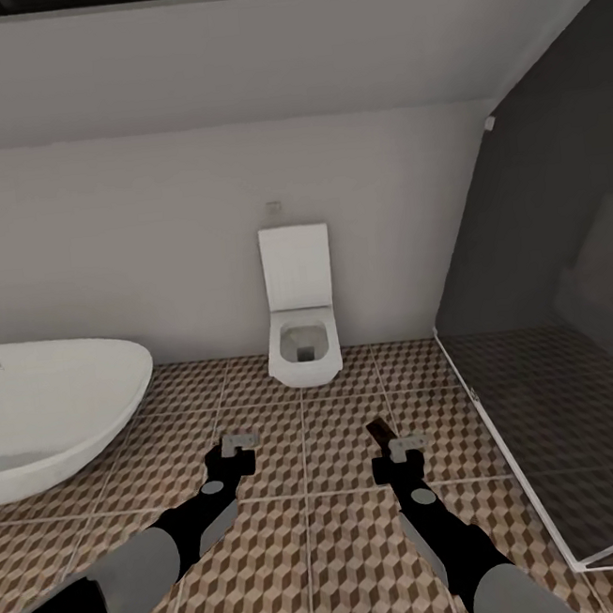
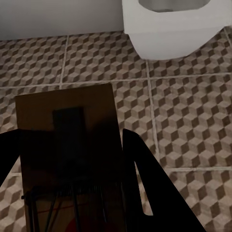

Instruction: Take the four mousetraps from the cabinet in the bathroom and place them on the bathroom floor. Make sure all four end up on the same floor surface, and ensure that at least two of them are either under or directly next to the same bathroom sink.

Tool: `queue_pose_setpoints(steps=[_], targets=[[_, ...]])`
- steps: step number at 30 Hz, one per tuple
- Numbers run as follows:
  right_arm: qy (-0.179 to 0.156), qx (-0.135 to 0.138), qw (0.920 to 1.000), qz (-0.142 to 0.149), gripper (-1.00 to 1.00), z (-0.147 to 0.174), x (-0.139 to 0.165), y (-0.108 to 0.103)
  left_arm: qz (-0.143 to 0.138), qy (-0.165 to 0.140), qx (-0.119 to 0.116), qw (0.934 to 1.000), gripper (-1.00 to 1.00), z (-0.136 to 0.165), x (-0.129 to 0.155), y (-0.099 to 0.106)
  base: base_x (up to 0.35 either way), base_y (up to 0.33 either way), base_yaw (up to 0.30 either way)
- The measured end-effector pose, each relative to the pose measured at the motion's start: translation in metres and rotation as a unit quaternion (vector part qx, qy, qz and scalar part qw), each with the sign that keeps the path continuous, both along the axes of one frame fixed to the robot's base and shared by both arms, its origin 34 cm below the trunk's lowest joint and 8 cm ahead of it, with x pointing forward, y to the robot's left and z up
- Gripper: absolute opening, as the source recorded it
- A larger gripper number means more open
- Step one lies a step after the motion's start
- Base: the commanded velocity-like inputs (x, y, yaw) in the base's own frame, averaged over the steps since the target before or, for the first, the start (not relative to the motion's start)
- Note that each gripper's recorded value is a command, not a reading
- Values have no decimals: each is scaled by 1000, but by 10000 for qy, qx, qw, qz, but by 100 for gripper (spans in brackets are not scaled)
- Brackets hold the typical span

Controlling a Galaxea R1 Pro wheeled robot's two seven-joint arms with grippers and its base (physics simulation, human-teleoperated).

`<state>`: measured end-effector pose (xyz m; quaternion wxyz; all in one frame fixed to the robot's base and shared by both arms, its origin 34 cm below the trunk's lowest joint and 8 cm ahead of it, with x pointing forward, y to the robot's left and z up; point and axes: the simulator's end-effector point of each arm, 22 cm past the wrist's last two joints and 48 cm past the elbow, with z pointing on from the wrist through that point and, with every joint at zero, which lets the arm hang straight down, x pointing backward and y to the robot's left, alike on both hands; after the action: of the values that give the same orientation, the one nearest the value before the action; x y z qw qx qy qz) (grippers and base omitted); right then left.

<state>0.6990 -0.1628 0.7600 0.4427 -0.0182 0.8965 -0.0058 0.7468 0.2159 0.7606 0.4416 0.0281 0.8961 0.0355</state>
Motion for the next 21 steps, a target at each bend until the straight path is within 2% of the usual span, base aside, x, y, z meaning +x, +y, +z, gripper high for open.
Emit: queue_pose_setpoints(steps=[6, 21], targets=[[41, 8, 10000, 3, -100, -11, 0, 1, -159, 51, 96, 9998, -100, -13, -2, -4, 0, 0, 0], [158, 9, 9999, 3, -100, -40, -1, 1, -185, 168, 99, 9996, -100, -43, -4, -6, 0, 0, 0]])
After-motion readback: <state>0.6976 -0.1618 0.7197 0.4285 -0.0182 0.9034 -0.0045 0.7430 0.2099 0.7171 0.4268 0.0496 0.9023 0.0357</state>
